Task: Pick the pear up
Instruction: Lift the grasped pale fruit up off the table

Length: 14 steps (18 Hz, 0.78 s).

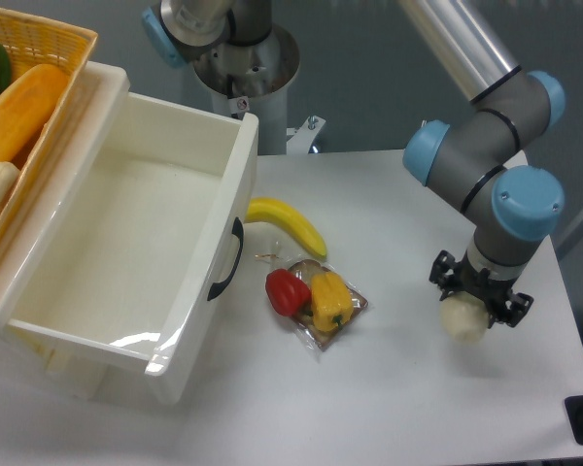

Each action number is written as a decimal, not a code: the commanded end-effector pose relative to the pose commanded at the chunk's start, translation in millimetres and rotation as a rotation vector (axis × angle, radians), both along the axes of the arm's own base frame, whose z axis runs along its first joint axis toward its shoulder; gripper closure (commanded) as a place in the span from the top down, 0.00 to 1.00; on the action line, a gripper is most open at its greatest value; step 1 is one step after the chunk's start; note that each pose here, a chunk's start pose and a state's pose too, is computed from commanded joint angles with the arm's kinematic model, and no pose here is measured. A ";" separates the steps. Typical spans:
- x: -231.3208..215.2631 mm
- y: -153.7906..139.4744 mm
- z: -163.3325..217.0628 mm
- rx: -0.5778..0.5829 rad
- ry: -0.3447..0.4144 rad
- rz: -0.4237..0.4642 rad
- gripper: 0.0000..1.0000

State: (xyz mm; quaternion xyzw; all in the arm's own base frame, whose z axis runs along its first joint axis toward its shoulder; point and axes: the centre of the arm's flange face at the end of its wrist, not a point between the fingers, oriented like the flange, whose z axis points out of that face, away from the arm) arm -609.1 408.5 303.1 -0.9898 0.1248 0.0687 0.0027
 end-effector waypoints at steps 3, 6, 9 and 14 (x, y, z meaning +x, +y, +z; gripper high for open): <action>-3.8 -0.5 16.5 -0.011 0.034 -0.026 0.00; 0.2 -3.7 34.5 -0.030 0.065 -0.055 0.00; 1.5 -7.8 53.0 -0.032 0.089 -0.051 0.00; 5.1 -9.1 63.5 -0.037 0.097 -0.053 0.00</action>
